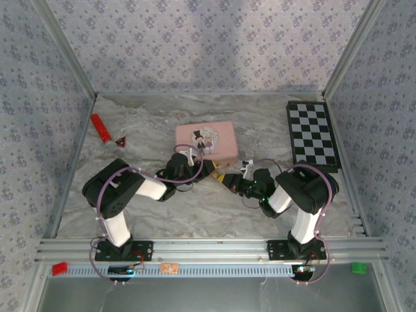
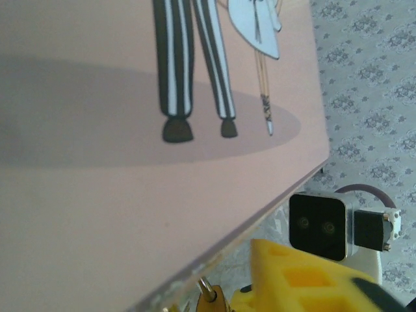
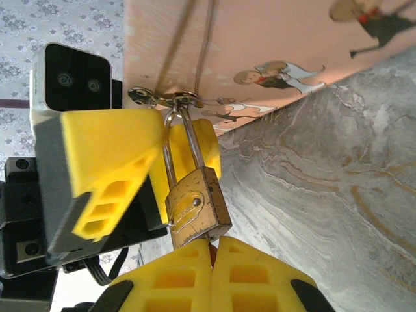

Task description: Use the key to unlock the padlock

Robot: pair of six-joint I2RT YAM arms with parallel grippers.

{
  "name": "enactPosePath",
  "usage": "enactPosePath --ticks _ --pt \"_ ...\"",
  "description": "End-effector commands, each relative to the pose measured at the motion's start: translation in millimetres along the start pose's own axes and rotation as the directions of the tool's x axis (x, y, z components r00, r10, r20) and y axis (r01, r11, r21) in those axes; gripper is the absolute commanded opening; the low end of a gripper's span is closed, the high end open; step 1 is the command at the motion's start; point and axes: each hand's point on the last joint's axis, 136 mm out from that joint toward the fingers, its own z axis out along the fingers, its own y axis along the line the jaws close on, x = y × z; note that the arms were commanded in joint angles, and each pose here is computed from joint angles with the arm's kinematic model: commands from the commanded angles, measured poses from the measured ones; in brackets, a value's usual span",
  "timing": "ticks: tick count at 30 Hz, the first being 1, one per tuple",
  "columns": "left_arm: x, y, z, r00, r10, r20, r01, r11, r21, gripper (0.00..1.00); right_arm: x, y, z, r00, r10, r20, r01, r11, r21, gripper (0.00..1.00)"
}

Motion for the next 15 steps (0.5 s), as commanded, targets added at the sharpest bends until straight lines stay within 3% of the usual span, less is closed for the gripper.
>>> enactPosePath --ticks 1,6,15 --pt "28.2 29.9 -6.7 0.987 -0.139 -0.081 0.13 0.987 -0.098 0.44 -1.1 0.6 0.0 1.0 -0.012 0.022 0.012 1.0 0.0 0.0" --pt "29.7 36.5 -12.3 0.985 -0.164 -0.061 0.156 0.981 -0.114 0.55 2.6 -0.1 -0.5 1.0 -0.013 0.02 0.013 1.0 0.009 0.0" --pt "38.2 42.3 -28.2 0.984 -0.176 0.027 0.178 0.975 -0.136 0.58 10.6 0.8 -0.2 1.0 -0.016 0.027 0.015 0.999 0.031 0.0"
